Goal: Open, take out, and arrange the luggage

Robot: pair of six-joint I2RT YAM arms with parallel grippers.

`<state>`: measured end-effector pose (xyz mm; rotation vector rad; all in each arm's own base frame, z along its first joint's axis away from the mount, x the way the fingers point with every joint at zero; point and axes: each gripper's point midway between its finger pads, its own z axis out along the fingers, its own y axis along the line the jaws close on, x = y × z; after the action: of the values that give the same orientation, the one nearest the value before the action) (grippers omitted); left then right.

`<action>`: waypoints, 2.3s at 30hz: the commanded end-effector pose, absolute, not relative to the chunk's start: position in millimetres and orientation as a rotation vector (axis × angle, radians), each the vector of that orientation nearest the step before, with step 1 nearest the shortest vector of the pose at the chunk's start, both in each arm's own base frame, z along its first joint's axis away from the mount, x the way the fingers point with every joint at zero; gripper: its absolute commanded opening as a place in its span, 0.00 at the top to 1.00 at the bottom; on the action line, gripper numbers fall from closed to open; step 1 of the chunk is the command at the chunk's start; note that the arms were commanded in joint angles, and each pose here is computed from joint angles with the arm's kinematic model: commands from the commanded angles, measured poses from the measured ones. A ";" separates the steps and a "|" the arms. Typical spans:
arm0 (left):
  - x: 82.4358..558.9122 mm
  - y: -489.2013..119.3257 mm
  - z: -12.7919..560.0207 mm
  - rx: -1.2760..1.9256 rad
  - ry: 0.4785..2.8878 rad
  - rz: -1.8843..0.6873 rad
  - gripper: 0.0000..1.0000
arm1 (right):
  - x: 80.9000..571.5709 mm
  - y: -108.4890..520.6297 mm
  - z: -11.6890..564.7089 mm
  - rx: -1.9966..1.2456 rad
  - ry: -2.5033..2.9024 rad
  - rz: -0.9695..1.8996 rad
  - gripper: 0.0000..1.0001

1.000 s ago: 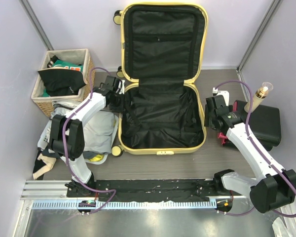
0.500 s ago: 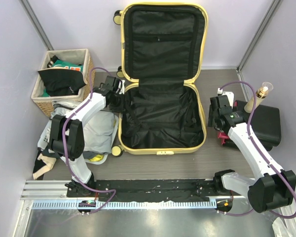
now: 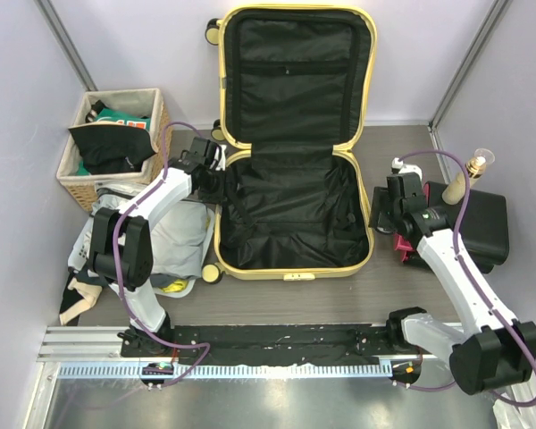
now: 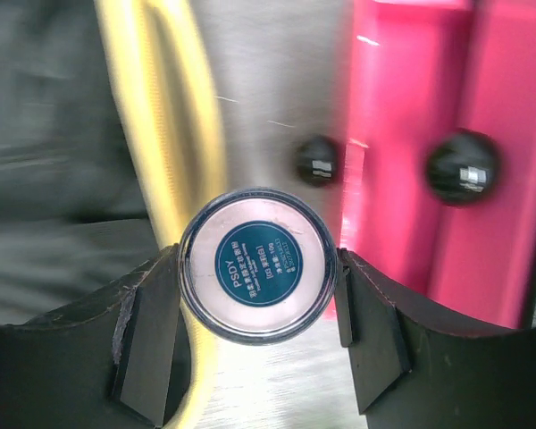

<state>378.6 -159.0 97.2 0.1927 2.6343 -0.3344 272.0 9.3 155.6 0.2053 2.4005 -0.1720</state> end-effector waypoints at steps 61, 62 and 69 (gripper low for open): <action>342.9 -183.7 95.8 0.404 2.673 -0.385 1.00 | 282.0 -2.9 148.6 0.398 2.439 -0.167 0.01; 343.3 -183.0 95.7 0.401 2.673 -0.382 1.00 | 282.4 -3.0 146.9 0.402 2.441 -0.158 0.01; 342.8 -183.1 95.4 0.409 2.672 -0.372 1.00 | 286.1 2.5 134.0 0.396 2.462 -0.094 0.01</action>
<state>375.7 -161.5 97.1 0.2154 2.6277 -0.2741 275.3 -2.8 133.0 0.4023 2.4941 -0.1525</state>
